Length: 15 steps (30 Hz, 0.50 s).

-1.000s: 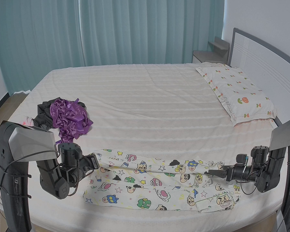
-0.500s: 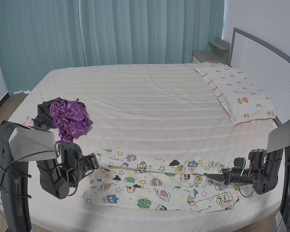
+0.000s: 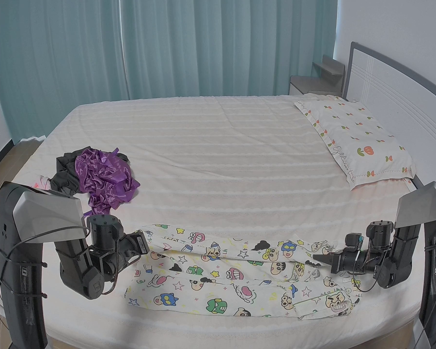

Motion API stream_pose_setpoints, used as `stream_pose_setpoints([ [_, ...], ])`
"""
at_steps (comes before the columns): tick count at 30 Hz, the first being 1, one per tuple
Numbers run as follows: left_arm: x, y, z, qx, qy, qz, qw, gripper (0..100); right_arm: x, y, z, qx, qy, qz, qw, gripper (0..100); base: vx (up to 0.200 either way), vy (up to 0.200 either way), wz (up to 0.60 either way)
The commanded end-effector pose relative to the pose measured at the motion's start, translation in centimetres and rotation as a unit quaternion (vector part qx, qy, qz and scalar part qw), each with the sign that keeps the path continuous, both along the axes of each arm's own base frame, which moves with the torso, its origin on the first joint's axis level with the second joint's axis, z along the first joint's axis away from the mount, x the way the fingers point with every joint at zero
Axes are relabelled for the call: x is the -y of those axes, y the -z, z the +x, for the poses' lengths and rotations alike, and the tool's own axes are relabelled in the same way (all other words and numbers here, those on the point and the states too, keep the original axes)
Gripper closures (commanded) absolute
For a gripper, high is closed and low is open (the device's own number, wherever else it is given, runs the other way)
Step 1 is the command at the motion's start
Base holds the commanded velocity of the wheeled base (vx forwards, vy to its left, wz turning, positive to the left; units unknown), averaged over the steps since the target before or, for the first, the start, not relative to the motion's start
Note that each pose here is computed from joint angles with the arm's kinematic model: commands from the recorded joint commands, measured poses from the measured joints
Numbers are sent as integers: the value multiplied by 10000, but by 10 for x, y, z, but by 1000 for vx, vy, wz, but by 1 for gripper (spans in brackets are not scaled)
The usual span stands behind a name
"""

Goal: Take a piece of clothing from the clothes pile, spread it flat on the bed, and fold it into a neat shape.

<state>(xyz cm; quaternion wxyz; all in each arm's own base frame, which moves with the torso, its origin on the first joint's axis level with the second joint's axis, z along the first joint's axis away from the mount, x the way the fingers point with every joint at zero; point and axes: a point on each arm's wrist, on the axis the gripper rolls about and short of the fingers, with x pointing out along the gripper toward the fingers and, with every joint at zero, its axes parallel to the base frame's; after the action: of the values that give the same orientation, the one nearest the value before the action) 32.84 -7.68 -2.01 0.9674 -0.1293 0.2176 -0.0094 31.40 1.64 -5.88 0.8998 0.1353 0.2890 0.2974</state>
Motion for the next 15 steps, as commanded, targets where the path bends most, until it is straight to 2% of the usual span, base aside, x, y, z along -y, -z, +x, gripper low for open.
stream_pose_setpoints([
  [1,0,-1,1,36,-3,3,10000,100,10,-11,1,204,145,10,9997,100,0,0,0],
  [6,0,-5,2,97,6,9,10000,100,21,-24,-5,454,281,70,9985,100,0,0,0],
  [15,1,-6,-6,254,84,63,9996,100,29,-31,-34,367,181,204,9990,100,0,0,0],
])
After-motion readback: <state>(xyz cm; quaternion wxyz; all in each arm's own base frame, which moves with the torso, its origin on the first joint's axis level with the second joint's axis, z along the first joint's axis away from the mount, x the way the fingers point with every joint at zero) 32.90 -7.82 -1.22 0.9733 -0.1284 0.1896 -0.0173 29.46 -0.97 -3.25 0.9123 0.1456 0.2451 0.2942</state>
